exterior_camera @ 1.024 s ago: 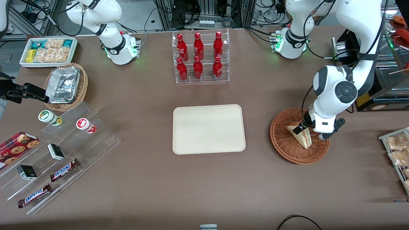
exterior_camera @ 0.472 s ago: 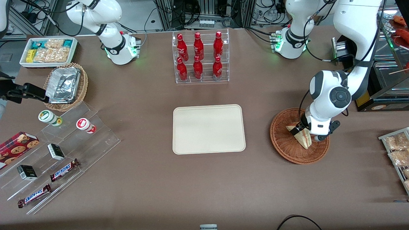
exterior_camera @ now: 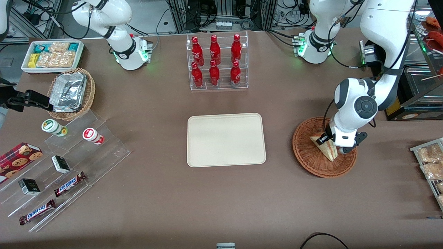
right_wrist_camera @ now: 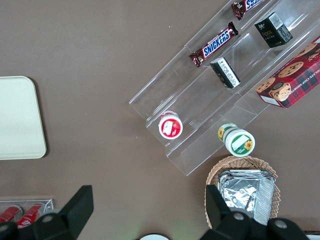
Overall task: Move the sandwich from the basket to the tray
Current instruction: 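Close the left gripper on the wrapped sandwich, then lift the sandwich and carry it with the left gripper over the cream tray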
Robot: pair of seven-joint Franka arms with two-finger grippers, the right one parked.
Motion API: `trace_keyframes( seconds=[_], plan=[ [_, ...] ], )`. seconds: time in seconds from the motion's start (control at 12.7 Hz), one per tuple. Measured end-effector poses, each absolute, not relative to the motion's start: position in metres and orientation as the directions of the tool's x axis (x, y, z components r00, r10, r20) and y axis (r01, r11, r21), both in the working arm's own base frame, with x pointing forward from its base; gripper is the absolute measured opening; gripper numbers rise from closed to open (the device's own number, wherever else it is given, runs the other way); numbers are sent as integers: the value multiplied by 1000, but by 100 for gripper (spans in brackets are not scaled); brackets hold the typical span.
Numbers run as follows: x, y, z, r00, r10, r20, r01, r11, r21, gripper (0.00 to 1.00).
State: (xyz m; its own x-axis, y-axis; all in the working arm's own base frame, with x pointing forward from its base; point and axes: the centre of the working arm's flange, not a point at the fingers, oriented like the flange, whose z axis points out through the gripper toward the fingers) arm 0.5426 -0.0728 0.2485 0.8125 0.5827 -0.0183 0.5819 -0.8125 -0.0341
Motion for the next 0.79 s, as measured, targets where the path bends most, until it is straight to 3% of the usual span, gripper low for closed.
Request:
trace_keyframes(
  seconds=[0.16,0.55,0.79],
  plan=[
    [542,-72,249,841,541,-30,539,-841,-44,34],
    [547,-78,296,883,466,-63,461,-884,-78,18],
    [557,-117,346,910,408,-76,400,-911,-95,16]
  ],
)
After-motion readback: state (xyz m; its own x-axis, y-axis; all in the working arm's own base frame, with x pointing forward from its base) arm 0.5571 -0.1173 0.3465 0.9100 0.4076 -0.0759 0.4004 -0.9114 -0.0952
